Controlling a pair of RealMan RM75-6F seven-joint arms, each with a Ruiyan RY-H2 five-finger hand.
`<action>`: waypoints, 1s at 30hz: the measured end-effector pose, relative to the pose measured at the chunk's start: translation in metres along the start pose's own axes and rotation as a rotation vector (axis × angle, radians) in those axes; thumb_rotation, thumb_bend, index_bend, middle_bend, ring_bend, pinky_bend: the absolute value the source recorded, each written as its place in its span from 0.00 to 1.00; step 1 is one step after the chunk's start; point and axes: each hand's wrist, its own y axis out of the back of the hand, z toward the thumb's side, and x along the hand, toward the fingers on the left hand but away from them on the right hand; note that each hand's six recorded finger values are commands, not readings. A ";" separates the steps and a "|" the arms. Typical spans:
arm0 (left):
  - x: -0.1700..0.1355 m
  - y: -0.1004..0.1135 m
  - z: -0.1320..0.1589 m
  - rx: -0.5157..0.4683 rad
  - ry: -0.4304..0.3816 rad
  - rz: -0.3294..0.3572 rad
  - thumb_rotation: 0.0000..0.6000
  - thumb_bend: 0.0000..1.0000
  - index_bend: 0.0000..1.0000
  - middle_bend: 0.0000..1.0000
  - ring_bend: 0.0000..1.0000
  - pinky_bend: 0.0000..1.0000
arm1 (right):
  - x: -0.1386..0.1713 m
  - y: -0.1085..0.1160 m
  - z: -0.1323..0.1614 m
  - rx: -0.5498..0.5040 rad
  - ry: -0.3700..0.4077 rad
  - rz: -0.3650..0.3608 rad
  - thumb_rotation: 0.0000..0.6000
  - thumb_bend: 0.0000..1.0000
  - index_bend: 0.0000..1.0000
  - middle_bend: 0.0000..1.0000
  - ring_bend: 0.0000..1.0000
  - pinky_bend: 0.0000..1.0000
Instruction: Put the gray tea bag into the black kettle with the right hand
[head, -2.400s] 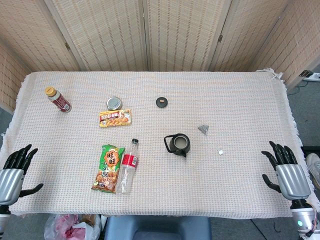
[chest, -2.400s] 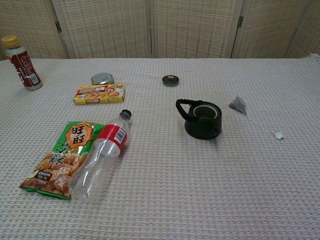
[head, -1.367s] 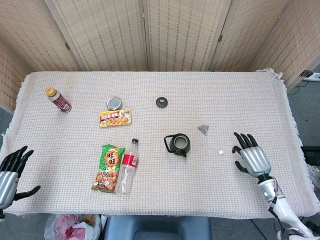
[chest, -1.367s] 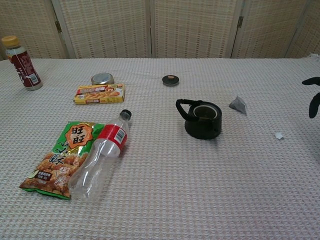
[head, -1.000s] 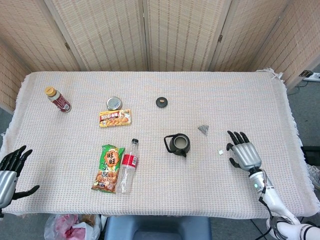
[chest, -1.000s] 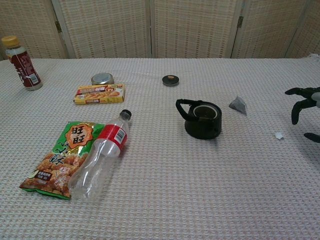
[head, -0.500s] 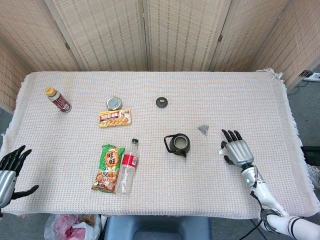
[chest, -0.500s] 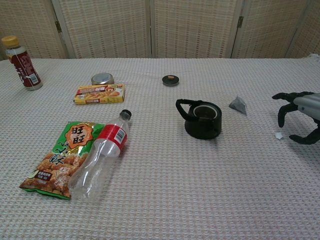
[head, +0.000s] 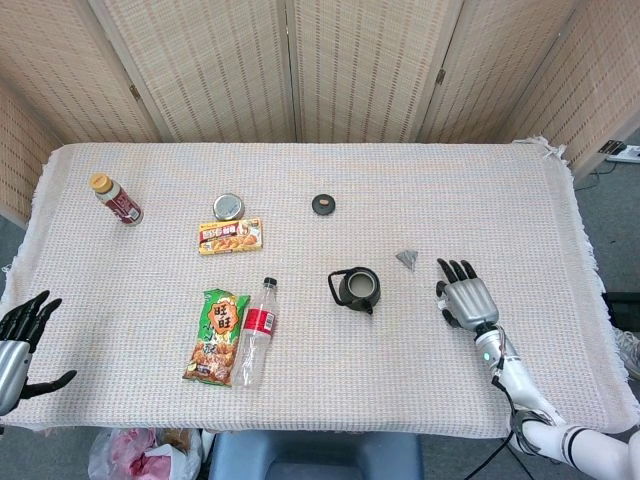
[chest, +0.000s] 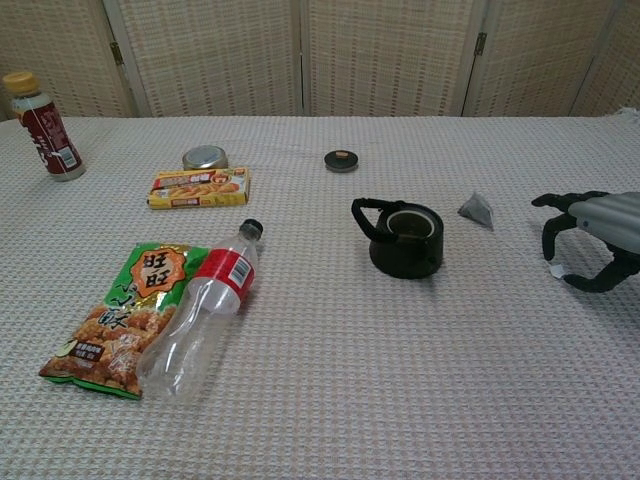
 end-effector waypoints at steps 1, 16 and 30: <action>0.000 0.000 0.000 0.000 0.000 0.000 1.00 0.12 0.00 0.00 0.00 0.11 | 0.000 0.000 0.000 0.002 0.000 0.001 1.00 0.30 0.43 0.00 0.00 0.00; 0.001 0.000 -0.003 -0.001 0.011 -0.002 1.00 0.12 0.00 0.00 0.00 0.11 | -0.001 -0.004 0.001 0.013 -0.002 0.003 1.00 0.33 0.45 0.00 0.00 0.00; 0.003 -0.001 -0.005 -0.002 0.022 -0.006 1.00 0.12 0.00 0.00 0.00 0.11 | -0.004 -0.006 0.005 0.015 0.006 -0.015 1.00 0.36 0.52 0.00 0.00 0.00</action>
